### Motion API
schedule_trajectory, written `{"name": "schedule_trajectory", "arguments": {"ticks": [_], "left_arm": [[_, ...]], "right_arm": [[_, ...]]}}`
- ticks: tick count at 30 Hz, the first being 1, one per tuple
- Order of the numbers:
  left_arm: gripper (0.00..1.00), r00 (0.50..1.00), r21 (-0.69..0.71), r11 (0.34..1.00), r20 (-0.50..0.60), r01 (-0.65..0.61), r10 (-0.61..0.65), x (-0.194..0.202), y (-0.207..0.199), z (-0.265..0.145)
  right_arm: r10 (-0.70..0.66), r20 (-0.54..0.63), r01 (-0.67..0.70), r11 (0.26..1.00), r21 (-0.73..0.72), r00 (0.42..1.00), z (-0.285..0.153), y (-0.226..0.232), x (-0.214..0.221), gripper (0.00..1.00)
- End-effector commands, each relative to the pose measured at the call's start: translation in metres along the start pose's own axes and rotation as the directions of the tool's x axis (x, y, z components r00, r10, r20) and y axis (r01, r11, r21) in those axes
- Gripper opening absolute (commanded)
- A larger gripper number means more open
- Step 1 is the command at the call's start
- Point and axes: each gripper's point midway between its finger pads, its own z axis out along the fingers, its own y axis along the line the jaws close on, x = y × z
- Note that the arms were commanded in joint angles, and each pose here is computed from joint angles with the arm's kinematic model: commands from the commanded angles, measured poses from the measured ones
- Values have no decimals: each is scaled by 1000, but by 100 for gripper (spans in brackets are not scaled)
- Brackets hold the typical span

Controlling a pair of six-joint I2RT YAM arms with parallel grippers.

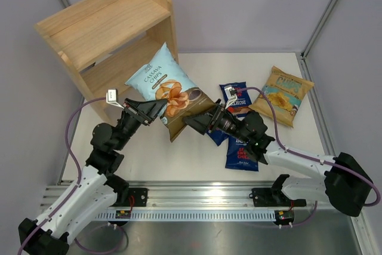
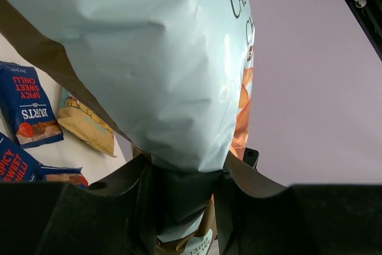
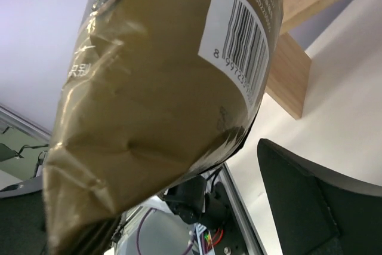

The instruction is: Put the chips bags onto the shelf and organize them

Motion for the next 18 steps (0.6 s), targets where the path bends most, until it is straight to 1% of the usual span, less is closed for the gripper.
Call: {"name": "schedule_trajectory", "arguments": {"ticks": [1, 4, 7, 9, 11, 12, 14, 15, 16, 17, 18], "left_arm": [[22, 999, 108, 994, 46, 1, -6, -10, -31, -4], [22, 1000, 86, 996, 30, -5, 2, -6, -24, -4], [21, 1000, 80, 997, 2, -18, 18, 1, -18, -5], [21, 999, 69, 997, -23, -42, 43, 6, -13, -5], [21, 997, 68, 995, -34, -68, 70, 7, -13, -4], [22, 994, 62, 994, -57, -89, 93, 11, -11, -5], [22, 989, 75, 992, -97, -103, 110, 17, -13, -5], [22, 988, 86, 991, -106, -102, 111, 19, -15, -5], [22, 987, 90, 991, -118, -101, 112, 21, -14, -6], [23, 985, 90, 991, -126, -103, 114, 23, -14, -7], [24, 983, 89, 990, -139, -106, 118, 25, -13, -8]], "right_arm": [[-19, 181, 42, 991, -129, 983, 13, 36, -41, 98], [-11, 199, 49, 982, -184, 980, 18, 48, -44, 98], [-1, 224, 43, 982, -186, 975, 22, 49, -49, 97], [-25, 233, 69, 981, -182, 972, 23, 49, -51, 97], [-29, 228, 65, 986, -153, 973, 23, 43, -49, 98], [-32, 228, 66, 988, -143, 973, 23, 40, -49, 98], [-37, 226, 69, 988, -135, 973, 23, 40, -49, 94], [-51, 227, 82, 988, -131, 973, 25, 40, -51, 91], [-54, 215, 80, 990, -114, 975, 26, 37, -49, 83], [-54, 216, 78, 992, -103, 975, 27, 33, -48, 69], [-58, 219, 82, 992, -98, 974, 27, 31, -48, 60]]}}
